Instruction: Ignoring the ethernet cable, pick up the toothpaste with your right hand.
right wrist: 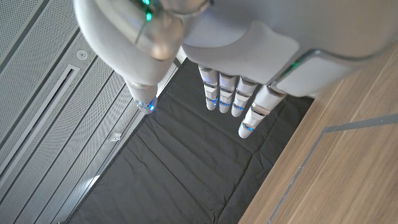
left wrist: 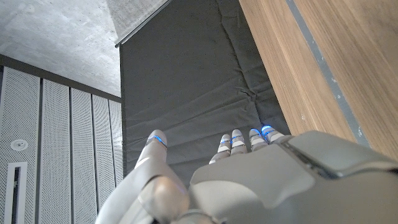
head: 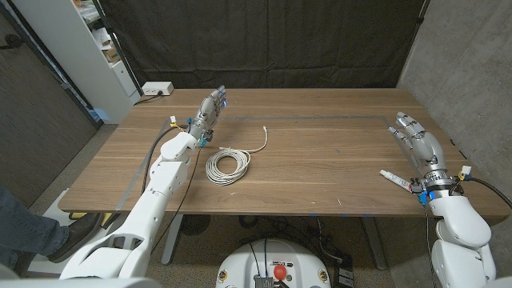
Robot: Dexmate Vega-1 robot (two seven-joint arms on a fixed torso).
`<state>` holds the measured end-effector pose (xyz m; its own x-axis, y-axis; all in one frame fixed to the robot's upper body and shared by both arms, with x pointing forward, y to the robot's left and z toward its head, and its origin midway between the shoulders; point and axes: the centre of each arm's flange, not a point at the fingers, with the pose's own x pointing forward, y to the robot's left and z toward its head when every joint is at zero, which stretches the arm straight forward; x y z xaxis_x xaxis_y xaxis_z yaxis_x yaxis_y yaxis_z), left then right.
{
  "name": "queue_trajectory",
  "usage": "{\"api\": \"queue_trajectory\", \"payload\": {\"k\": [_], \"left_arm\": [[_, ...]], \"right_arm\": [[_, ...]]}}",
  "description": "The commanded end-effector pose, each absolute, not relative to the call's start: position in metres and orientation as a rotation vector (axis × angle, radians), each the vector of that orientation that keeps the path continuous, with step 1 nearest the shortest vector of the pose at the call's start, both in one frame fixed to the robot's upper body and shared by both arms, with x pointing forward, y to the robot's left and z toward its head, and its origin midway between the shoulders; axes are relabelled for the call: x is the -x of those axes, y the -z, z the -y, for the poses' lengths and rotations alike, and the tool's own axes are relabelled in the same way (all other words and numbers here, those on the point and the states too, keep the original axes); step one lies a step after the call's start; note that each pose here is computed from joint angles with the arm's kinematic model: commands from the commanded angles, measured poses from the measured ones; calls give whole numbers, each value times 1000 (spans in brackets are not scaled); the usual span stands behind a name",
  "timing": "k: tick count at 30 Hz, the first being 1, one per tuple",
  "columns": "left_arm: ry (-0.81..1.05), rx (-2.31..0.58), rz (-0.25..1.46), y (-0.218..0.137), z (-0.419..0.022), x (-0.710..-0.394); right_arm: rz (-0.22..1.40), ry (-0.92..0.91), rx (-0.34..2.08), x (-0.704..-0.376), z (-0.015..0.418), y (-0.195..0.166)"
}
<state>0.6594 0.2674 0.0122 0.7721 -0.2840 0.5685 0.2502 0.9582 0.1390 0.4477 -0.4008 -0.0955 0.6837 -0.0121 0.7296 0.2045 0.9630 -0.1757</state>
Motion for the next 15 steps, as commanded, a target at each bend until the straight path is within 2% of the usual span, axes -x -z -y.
{"api": "queue_trajectory", "payload": {"k": [1,15], "left_arm": [[284,-68,626,-16,-270,-659],[300,-65,619,-15,-267,-657]], "right_arm": [[797,162,308,-443,400,100],[782,214,390,-438,400,102]]}}
